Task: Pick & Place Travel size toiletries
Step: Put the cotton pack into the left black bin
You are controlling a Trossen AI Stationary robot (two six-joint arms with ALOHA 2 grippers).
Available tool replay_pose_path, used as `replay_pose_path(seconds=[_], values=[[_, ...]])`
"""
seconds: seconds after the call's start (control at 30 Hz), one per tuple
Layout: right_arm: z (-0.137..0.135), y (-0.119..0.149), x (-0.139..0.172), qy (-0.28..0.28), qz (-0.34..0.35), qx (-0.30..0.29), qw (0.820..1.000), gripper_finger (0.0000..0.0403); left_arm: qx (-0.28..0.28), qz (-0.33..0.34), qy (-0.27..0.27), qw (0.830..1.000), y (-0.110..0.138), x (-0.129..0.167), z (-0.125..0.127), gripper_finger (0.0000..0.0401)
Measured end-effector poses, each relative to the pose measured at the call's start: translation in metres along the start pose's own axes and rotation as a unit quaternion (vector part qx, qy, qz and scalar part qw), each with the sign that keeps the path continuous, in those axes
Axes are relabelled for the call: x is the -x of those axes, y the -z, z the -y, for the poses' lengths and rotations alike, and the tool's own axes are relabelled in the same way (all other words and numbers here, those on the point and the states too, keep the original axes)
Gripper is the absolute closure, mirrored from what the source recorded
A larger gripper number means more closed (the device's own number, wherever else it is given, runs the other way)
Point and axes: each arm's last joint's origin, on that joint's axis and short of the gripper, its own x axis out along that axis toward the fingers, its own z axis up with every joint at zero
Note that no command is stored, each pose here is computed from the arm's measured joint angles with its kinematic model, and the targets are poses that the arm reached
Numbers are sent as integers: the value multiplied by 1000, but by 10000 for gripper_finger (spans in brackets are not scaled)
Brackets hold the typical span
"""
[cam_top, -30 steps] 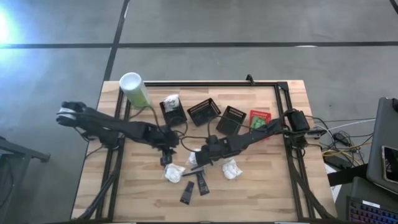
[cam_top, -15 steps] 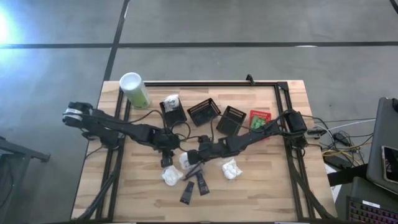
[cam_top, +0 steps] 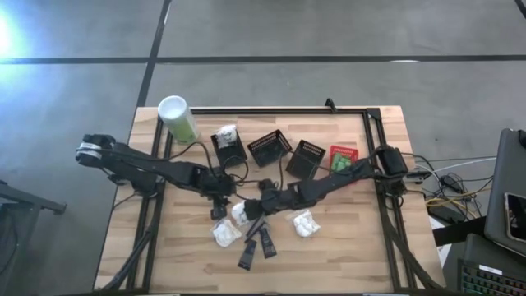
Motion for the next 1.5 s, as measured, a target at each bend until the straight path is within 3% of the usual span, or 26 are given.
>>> replay_pose_path(seconds=[0.2,0.43,0.73,0.87,0.93,1.13,1.23,1.5], values=[[9,4,-5,62,-5,-5,998,202,10,20,15,1000,6,-8,-1,266],[-5,21,-8,-1,-22,-20,1000,211,28,54,50,997,16,-20,-3,265],[9,41,-51,34,-68,-47,996,223,44,75,59,994,31,-31,-7,265],[-4,43,-54,20,-73,-41,996,216,60,57,64,995,40,-34,-10,265],[-8,44,-51,41,-77,-38,996,211,72,47,68,994,44,-36,-10,265],[-1,47,-29,187,-82,-64,977,196,80,45,69,993,46,-36,-10,266],[1,48,-20,220,-81,-67,970,190,80,51,73,993,41,-35,-9,265],[-7,48,-19,193,-65,-87,975,188,78,88,91,989,17,-25,-1,266]])
